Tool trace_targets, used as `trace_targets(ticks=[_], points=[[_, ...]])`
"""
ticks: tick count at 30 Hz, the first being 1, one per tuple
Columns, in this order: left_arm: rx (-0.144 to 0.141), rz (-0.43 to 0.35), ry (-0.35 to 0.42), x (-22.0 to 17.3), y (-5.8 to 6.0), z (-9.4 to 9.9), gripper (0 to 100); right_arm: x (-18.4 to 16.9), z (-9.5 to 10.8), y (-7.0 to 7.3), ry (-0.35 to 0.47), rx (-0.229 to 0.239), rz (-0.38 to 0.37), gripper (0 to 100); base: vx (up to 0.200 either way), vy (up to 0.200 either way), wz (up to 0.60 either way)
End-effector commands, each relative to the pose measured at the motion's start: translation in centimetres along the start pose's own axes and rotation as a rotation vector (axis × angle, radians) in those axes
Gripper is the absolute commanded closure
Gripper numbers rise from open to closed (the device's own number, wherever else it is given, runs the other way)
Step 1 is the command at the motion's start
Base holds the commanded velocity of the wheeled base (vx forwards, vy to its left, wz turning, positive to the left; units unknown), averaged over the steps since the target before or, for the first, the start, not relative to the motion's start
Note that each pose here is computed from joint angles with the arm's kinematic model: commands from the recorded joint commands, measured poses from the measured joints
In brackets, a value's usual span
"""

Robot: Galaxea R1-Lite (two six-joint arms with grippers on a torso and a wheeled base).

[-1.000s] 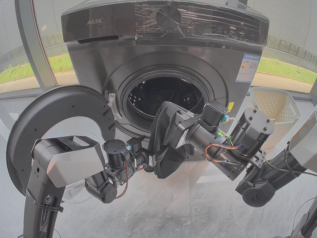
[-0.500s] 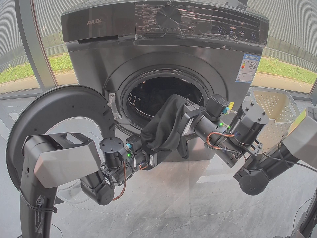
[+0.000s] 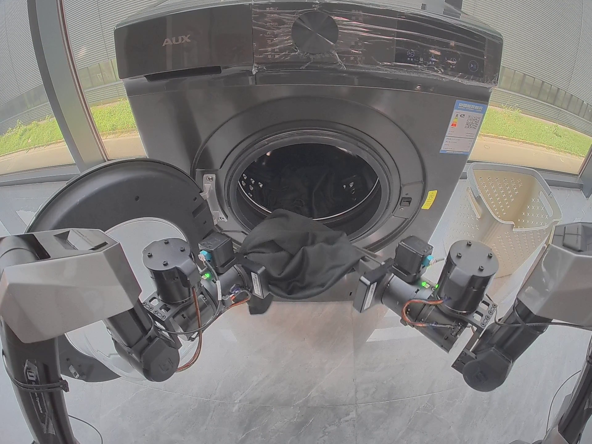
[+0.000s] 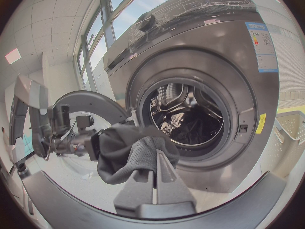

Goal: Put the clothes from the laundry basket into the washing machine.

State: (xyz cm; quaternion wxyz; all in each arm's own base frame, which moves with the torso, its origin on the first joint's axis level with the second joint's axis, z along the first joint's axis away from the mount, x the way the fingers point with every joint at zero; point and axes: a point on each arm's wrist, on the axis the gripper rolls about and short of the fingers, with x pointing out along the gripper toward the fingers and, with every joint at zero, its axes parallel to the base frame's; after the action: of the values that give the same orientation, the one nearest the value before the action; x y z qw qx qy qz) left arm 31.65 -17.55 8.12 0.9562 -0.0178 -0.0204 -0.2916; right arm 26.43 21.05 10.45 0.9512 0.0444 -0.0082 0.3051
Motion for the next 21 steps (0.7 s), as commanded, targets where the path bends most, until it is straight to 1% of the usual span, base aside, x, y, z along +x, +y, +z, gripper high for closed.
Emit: trace_targets(ticks=[1, 3, 4, 5, 7, 8, 10, 11, 12, 13, 15, 16, 18, 19, 21], points=[[-0.004, 0.012, -0.041, -0.5, 0.4, 1.6, 100, -1.3, -0.2, 0.7, 0.026, 0.001, 0.034, 100, 0.000, 0.000, 0.00], [-0.004, 0.015, -0.040, -0.5, 0.4, 1.6, 100, -1.2, -0.2, 0.7, 0.026, 0.001, 0.034, 100, 0.000, 0.000, 0.00], [-0.006, 0.019, -0.040, -0.6, 0.5, 1.6, 100, -1.3, -0.3, 0.7, 0.032, 0.002, 0.033, 0, 0.000, 0.000, 0.00], [-0.005, 0.022, -0.041, -0.6, 0.5, 1.6, 100, -1.4, -0.3, 0.7, 0.035, 0.002, 0.033, 0, 0.000, 0.000, 0.00], [-0.006, 0.036, -0.059, -1.2, 0.7, 2.5, 100, -2.5, -0.9, 0.6, 0.080, -0.005, 0.027, 0, 0.000, 0.000, 0.00], [-0.012, 0.038, -0.063, -1.7, 0.8, 2.9, 100, -3.5, -1.4, 0.5, 0.120, -0.012, 0.025, 0, 0.000, 0.000, 0.00], [-0.031, 0.037, -0.081, -2.7, 0.7, 4.0, 100, -5.6, -2.1, 0.1, 0.190, -0.032, 0.022, 0, 0.000, 0.000, 0.00], [-0.049, 0.034, -0.091, -3.3, 0.6, 4.7, 100, -6.7, -2.5, -0.1, 0.230, -0.040, 0.020, 0, 0.000, 0.000, 0.00], [-0.059, 0.033, -0.101, -3.6, 0.5, 5.1, 100, -7.3, -2.7, -0.2, 0.247, -0.040, 0.023, 0, 0.000, 0.000, 0.00], [-0.078, 0.028, -0.107, -4.3, 0.4, 5.6, 100, -8.4, -2.9, -0.3, 0.273, -0.041, 0.028, 0, 0.000, 0.000, 0.00], [-0.103, 0.014, -0.114, -5.0, 0.1, 6.1, 100, -9.6, -2.8, -0.3, 0.294, -0.039, 0.035, 0, 0.000, 0.000, 0.00], [-0.110, 0.009, -0.109, -5.2, 0.0, 6.1, 100, -10.2, -2.8, -0.3, 0.305, -0.037, 0.036, 0, 0.000, 0.000, 0.00], [-0.111, 0.000, -0.096, -5.3, -0.4, 5.8, 100, -10.9, -2.5, -0.3, 0.303, -0.034, 0.034, 0, 0.000, 0.000, 0.00], [-0.112, -0.010, -0.083, -5.3, -0.8, 5.5, 100, -11.2, -2.2, -0.3, 0.295, -0.032, 0.033, 0, 0.000, 0.000, 0.00], [-0.113, -0.010, -0.075, -5.4, -0.9, 5.3, 100, -11.4, -2.0, -0.4, 0.290, -0.031, 0.027, 0, 0.000, 0.000, 0.00]])
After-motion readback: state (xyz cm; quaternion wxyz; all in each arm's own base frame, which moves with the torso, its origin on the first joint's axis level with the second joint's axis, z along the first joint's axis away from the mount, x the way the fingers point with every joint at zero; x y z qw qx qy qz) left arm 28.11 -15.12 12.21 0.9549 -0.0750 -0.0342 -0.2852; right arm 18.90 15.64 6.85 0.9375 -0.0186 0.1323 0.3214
